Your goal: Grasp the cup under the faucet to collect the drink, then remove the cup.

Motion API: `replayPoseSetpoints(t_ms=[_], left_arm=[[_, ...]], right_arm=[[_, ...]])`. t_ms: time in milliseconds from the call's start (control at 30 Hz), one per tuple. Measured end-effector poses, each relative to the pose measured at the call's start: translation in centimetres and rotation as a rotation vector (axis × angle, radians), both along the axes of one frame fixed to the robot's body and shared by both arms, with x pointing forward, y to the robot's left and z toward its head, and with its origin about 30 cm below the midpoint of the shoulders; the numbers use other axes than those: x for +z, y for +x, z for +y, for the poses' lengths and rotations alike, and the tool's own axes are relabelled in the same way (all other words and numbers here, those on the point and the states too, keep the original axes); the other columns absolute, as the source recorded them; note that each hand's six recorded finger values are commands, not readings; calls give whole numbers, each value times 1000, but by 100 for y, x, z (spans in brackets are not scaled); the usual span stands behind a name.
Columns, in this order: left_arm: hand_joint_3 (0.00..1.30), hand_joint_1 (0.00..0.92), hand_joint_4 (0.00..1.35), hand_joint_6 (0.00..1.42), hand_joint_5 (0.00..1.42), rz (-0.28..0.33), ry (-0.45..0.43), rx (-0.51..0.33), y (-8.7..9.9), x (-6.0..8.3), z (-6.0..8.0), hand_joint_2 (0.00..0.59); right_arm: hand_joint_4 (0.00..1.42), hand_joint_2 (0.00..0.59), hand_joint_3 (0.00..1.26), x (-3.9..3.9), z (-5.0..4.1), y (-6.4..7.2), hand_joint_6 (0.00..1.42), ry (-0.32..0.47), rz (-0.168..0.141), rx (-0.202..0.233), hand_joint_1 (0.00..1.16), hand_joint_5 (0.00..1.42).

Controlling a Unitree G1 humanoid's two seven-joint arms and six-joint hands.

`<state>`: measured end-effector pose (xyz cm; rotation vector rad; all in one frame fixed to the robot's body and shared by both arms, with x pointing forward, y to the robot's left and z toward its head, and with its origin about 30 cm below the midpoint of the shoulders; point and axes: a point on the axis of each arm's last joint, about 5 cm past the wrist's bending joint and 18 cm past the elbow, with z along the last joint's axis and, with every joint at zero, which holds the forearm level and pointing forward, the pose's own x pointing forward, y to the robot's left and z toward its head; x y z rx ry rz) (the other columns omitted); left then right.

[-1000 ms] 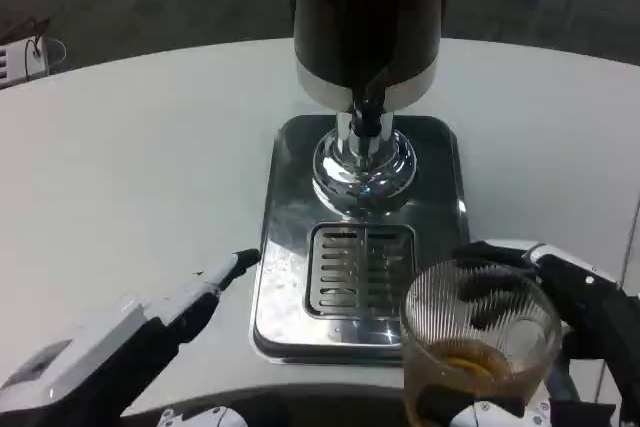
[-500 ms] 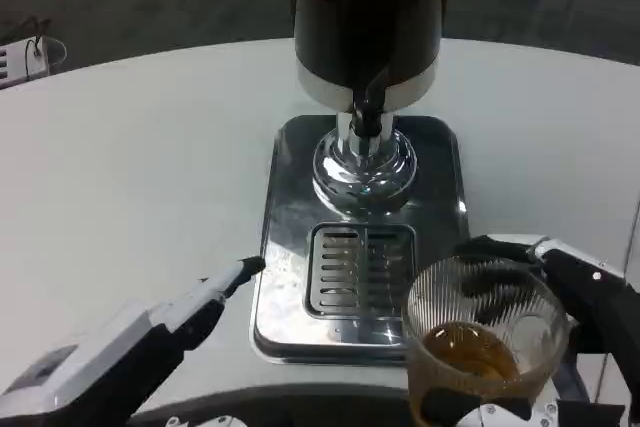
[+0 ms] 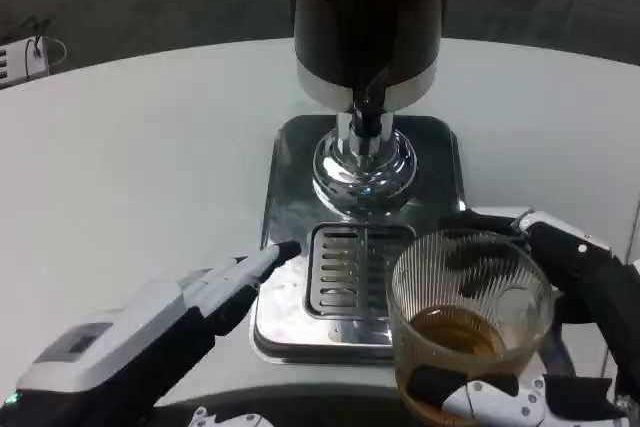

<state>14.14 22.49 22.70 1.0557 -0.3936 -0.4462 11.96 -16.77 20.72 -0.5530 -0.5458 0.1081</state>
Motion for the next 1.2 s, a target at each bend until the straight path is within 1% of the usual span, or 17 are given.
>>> replayPoseSetpoints(t_ms=[67,167,367,733,1200], left_arm=[[7,0,0,2,0,-8,21,-3,9,8,3,71],[5,0,0,0,0,-13,37,-7,19,19,7,71],[0,0,0,0,0,-16,44,-5,48,27,17,71],[0,0,0,0,0,-36,74,4,73,48,11,70],[0,0,0,0,0,-30,81,0,76,50,10,70]], right_arm=[[1058,241,872,-2,-1,12,1360,-3,3,4,942,1261],[1058,241,872,14,1,29,1360,-8,-7,12,941,1262],[1058,240,876,20,1,40,1360,-12,-9,17,934,1262],[1075,239,878,21,-15,52,1360,-15,-10,8,928,1262],[1076,239,887,25,-27,54,1376,-14,-11,6,926,1260]])
